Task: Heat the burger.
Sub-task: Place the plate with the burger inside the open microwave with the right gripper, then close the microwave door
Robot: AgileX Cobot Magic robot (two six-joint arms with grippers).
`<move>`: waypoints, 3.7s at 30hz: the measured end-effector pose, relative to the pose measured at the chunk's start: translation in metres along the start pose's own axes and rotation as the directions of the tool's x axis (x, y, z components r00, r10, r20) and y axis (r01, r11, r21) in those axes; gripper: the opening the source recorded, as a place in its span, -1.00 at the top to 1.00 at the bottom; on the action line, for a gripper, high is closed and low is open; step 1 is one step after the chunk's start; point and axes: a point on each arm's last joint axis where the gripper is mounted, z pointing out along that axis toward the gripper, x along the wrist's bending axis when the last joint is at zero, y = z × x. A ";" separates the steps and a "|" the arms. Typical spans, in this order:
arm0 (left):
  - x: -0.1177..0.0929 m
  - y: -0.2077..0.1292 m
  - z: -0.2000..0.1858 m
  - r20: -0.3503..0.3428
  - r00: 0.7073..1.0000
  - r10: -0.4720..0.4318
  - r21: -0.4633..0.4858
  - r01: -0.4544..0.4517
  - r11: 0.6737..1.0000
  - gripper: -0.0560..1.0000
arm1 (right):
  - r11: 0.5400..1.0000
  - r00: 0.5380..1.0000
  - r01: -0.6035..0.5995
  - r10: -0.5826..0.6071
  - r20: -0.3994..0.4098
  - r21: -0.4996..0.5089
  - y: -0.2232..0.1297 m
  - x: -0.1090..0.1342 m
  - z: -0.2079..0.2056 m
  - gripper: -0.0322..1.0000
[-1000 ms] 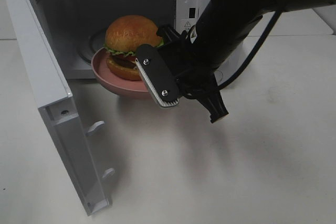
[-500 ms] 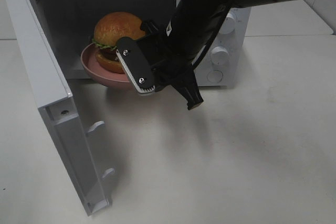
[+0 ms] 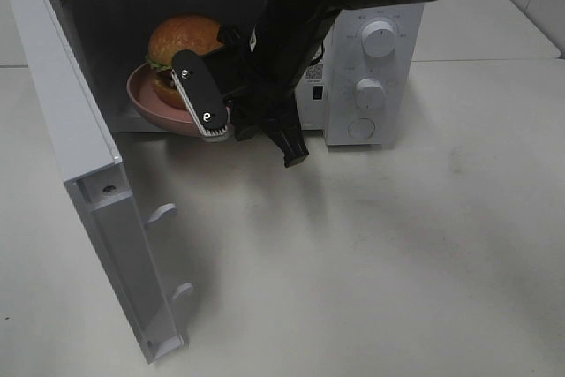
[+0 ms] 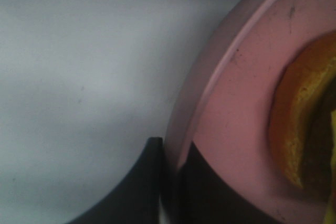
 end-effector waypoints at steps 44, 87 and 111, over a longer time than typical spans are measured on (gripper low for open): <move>0.000 0.000 0.000 0.000 1.000 0.000 0.000 0.000 1.000 -0.95 | 0.998 0.987 -0.052 0.044 0.156 0.045 -0.009 -0.066 0.056 0.50; 0.000 0.000 0.000 0.000 1.000 0.000 0.000 0.000 1.000 -0.95 | 0.969 0.952 -0.248 0.245 0.185 -0.006 -0.020 0.019 -0.020 -0.53; 0.000 0.000 0.000 0.000 1.000 0.000 0.000 0.000 1.000 -0.95 | 0.568 0.557 -0.820 0.820 0.132 -0.066 -0.038 0.130 -0.131 -0.53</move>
